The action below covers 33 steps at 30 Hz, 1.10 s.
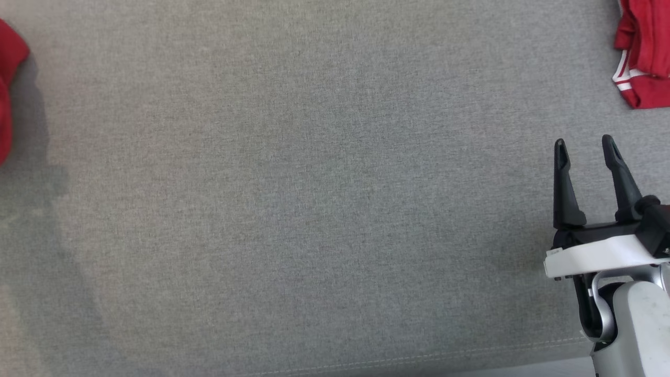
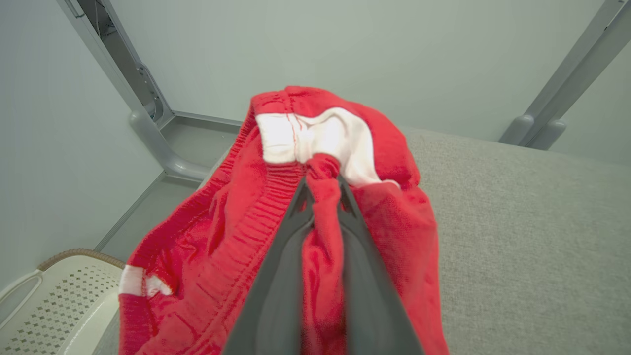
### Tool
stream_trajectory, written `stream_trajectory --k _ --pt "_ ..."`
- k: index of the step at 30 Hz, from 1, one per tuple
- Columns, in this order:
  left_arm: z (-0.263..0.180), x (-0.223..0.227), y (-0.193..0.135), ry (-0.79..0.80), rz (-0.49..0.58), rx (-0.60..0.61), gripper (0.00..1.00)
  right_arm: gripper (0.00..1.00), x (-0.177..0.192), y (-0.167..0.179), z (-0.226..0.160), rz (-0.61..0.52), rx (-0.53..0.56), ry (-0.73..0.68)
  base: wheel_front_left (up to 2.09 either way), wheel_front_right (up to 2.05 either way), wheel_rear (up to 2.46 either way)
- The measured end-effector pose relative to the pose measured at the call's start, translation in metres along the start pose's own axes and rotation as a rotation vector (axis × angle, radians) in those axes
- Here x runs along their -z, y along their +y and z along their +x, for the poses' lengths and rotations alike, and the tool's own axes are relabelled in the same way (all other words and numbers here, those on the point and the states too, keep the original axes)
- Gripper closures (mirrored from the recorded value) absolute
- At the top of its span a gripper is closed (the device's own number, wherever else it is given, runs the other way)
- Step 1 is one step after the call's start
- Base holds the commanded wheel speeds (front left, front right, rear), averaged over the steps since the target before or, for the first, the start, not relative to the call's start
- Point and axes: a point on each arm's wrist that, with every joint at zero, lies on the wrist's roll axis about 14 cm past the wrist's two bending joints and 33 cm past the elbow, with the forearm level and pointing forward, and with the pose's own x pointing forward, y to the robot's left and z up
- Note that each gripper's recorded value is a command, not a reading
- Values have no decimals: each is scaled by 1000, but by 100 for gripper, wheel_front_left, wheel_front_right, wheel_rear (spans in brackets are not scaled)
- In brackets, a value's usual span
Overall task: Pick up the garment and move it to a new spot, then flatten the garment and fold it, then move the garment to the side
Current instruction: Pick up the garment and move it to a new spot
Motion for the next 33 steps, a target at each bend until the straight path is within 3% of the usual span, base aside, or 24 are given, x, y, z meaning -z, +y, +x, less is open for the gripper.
stream_trajectory --k 7,14,19,27,33 --pt "-17 -97 -61 -300 35 164 100 0 -17 2 -22 43 21 -35 0 0 0" --pt "-57 -176 -156 -532 75 402 100 0 -31 -9 -50 77 76 -62 0 0 0" --pt "-95 -208 -250 -634 80 622 100 0 -45 -27 -71 90 143 -101 0 0 0" --pt "-161 -201 -375 -649 46 936 100 0 -57 -52 -105 98 240 -135 0 0 0" --pt "-167 -123 -419 -467 47 1033 100 0 -64 -66 -124 100 298 -156 0 0 0"
